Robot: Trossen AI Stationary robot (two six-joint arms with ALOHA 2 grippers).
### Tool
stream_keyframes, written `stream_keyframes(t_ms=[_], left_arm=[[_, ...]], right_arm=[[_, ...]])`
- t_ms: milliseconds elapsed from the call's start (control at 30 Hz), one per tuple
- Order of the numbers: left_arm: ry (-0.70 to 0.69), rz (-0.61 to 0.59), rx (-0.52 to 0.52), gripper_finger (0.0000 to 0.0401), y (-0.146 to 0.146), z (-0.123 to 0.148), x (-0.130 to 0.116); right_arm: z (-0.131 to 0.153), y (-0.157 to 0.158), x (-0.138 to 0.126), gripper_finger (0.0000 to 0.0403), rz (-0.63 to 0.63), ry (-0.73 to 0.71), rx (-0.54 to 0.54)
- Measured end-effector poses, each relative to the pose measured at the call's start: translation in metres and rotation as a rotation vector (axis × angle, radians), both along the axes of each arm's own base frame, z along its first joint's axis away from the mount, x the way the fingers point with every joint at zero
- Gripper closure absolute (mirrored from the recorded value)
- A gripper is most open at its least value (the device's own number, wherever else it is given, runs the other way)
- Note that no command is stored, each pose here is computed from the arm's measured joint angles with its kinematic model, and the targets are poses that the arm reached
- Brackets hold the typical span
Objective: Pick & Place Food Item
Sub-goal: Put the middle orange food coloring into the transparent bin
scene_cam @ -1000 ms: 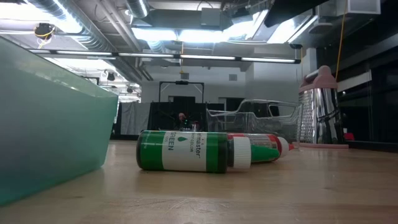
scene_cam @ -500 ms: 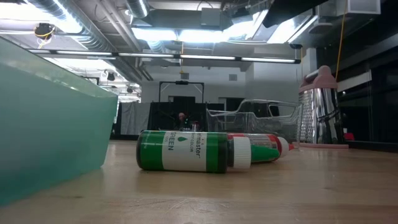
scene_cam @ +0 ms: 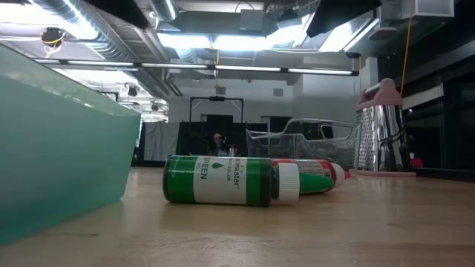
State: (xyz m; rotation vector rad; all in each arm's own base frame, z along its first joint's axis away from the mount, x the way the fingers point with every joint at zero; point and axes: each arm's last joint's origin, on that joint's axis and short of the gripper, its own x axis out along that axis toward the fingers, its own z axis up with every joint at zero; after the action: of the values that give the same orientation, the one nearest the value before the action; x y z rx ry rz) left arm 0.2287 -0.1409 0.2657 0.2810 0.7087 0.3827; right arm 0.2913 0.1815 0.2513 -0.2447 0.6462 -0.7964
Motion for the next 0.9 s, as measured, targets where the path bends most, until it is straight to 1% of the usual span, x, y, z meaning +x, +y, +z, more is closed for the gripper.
stream_keyframes(t_ms=[100,167,200,300,367,500,567,667,733,767,833,900], left_arm=[[0.043,0.037,0.014,0.0232,0.023,-0.002,0.014],[0.062,0.039,-0.002,0.0231,0.037,-0.003,0.024],[0.062,0.040,-0.028,0.0230,0.044,-0.003,0.029],[0.023,0.058,-0.154,0.0225,0.066,-0.003,0.045],[0.012,0.079,-0.210,0.0222,0.080,-0.006,0.054],[0.038,0.100,-0.251,0.0216,0.102,-0.019,0.071],[0.061,0.093,-0.262,0.0214,0.109,-0.028,0.079],[0.105,0.072,-0.287,0.0214,0.112,-0.044,0.089],[0.125,0.058,-0.294,0.0214,0.111,-0.052,0.094],[0.135,0.050,-0.291,0.0213,0.110,-0.056,0.096],[0.147,0.038,-0.280,0.0212,0.108,-0.061,0.098],[0.131,0.024,-0.277,0.0212,0.107,-0.063,0.102]], right_arm=[[0.000,0.000,0.000,0.0257,0.001,0.003,-0.002],[0.000,0.000,0.000,0.0257,0.004,0.007,-0.004],[0.000,0.000,0.000,0.0257,0.005,0.009,-0.006],[0.000,0.000,0.000,0.0257,0.010,0.018,-0.008],[0.000,0.000,0.000,0.0257,0.010,0.019,-0.008],[-0.001,0.000,0.000,0.0257,0.013,0.038,0.004],[-0.001,0.000,-0.003,0.0257,0.012,0.058,-0.012],[0.003,0.004,-0.021,0.0257,-0.012,0.025,-0.069],[0.008,0.014,-0.041,0.0257,-0.015,-0.063,-0.069],[0.011,0.022,-0.050,0.0257,0.015,-0.130,-0.051],[0.019,0.035,-0.075,0.0257,0.129,-0.227,-0.072],[0.031,0.043,-0.102,0.0257,0.228,-0.390,-0.059]])
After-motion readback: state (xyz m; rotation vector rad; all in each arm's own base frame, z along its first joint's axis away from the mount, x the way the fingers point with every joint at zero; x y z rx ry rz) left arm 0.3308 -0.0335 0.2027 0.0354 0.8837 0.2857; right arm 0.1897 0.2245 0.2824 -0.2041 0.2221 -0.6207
